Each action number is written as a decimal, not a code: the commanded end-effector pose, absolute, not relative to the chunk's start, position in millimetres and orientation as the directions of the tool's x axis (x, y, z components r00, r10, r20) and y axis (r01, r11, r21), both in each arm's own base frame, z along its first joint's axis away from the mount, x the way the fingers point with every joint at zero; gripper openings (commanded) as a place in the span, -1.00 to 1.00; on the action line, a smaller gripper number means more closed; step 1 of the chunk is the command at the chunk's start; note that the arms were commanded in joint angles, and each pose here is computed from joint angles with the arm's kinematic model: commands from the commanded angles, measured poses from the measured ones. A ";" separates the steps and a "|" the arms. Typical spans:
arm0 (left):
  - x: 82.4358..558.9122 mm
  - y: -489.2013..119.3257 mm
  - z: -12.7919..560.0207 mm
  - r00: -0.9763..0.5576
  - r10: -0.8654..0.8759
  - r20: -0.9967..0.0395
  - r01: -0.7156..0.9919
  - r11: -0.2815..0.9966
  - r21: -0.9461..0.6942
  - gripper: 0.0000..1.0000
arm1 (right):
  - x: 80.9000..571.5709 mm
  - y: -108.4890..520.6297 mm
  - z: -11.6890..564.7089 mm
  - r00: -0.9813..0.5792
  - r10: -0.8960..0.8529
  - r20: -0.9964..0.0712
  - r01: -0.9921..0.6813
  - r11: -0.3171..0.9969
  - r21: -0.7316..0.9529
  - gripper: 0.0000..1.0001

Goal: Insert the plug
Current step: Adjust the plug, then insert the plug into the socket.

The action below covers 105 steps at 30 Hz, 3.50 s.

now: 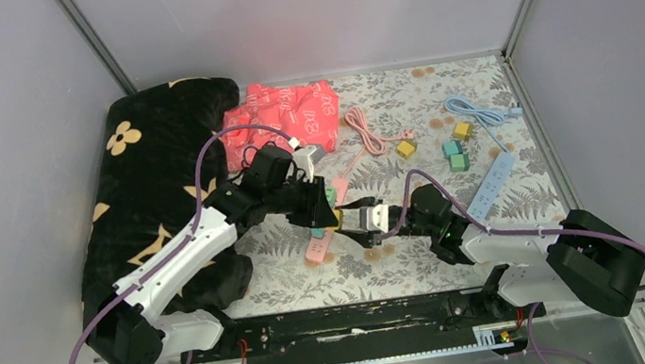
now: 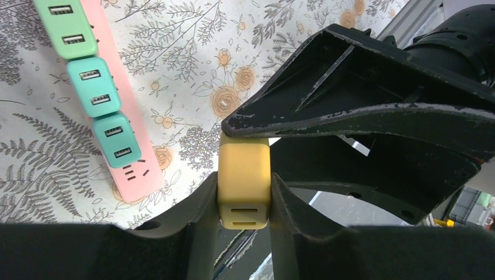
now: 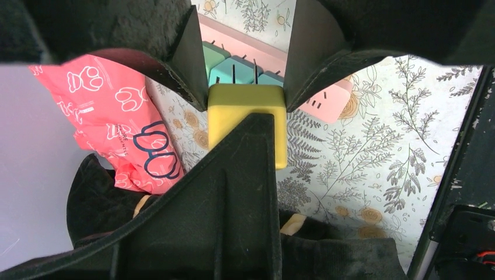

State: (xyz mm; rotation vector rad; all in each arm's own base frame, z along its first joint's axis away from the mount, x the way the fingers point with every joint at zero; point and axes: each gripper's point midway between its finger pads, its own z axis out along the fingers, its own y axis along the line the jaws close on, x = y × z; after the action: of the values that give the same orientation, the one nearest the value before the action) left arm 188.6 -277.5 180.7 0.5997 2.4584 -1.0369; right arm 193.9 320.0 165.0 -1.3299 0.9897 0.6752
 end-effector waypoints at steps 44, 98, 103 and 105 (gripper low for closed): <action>208.0 -282.3 207.5 -0.777 -0.072 -0.626 0.472 0.591 -0.654 0.19 | 201.0 315.2 205.4 0.451 0.008 -0.892 -0.842 0.337 -0.422 -0.61; 195.4 -212.3 148.7 -0.847 0.135 -0.515 0.331 0.891 -0.310 -1.00 | 230.3 313.0 99.9 -0.656 0.336 -0.676 -0.412 0.591 0.694 0.60; 194.8 -219.1 137.7 -0.849 0.151 -0.506 0.335 0.895 -0.296 -1.00 | 229.1 322.5 85.9 -0.698 0.339 -0.631 -0.367 0.587 0.721 0.57; 194.9 -220.2 132.3 -0.853 0.152 -0.500 0.330 0.898 -0.290 -1.00 | 228.3 327.3 78.9 -0.712 0.329 -0.620 -0.356 0.592 0.723 0.53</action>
State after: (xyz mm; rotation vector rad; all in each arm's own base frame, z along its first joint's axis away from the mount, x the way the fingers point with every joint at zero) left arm 190.0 -218.3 140.8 0.3750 2.5917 -0.5428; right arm 219.1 307.2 62.7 -0.0883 2.0996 1.0879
